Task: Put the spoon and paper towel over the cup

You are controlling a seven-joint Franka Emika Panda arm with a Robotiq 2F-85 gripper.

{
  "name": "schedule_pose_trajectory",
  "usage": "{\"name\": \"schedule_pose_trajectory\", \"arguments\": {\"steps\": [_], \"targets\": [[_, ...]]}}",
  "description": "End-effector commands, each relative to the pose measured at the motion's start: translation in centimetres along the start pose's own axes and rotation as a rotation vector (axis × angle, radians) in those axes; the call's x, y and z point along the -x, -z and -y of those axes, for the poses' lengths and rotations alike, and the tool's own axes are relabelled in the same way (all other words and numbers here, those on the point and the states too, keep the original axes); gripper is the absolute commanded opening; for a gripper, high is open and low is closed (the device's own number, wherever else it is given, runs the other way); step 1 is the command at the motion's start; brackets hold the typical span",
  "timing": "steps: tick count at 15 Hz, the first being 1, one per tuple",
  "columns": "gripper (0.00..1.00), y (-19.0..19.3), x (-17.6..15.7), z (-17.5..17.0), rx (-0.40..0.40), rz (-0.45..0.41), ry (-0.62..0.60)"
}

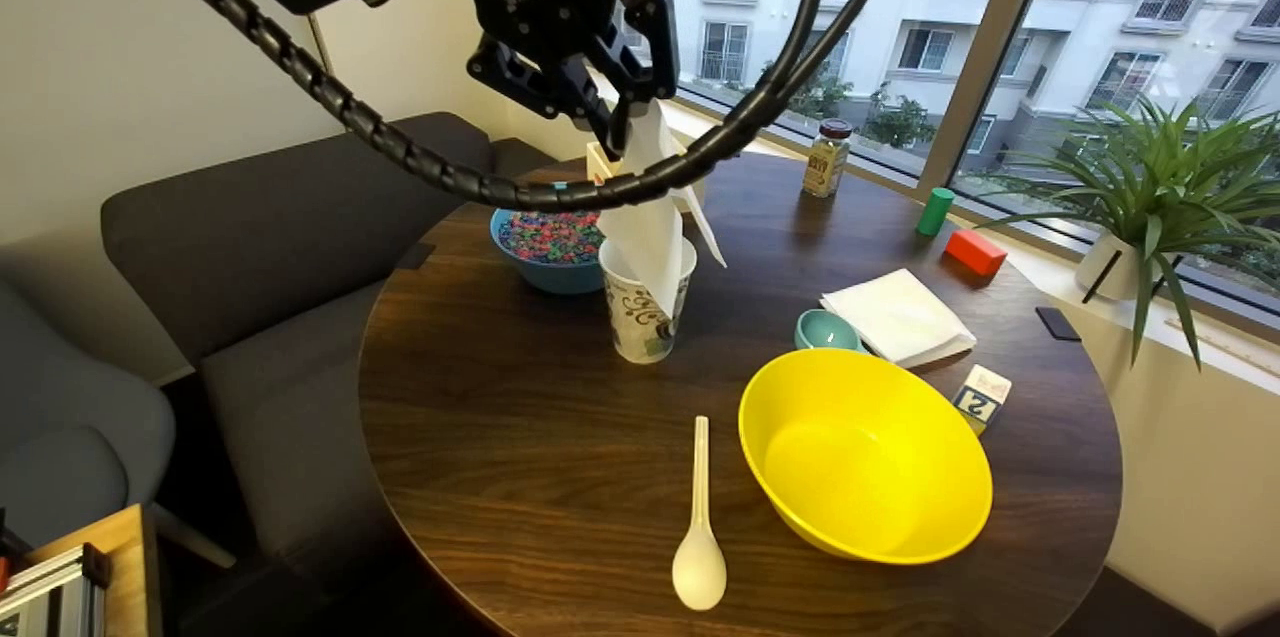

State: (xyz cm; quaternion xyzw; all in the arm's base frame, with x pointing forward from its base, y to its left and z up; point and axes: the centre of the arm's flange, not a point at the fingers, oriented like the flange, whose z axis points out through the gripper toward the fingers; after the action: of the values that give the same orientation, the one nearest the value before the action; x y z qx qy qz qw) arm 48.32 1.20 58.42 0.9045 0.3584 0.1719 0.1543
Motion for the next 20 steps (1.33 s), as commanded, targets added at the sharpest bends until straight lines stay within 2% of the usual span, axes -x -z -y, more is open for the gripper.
{"name": "schedule_pose_trajectory", "arguments": {"steps": [1,7,8,15,20], "targets": [[0.05,-0.2,-0.2,0.2,-0.003,0.0,0.005],[0.05,-0.3,-0.3,0.3,-0.005,0.001,0.008],[0.01,-0.3,-0.2,0.2,0.003,0.004,-0.004],[0.01,-1.0,-3.2,0.1,0.094,0.0,0.055],[0.01,-3.2,-4.4,1.3,0.088,0.027,0.091]]}}
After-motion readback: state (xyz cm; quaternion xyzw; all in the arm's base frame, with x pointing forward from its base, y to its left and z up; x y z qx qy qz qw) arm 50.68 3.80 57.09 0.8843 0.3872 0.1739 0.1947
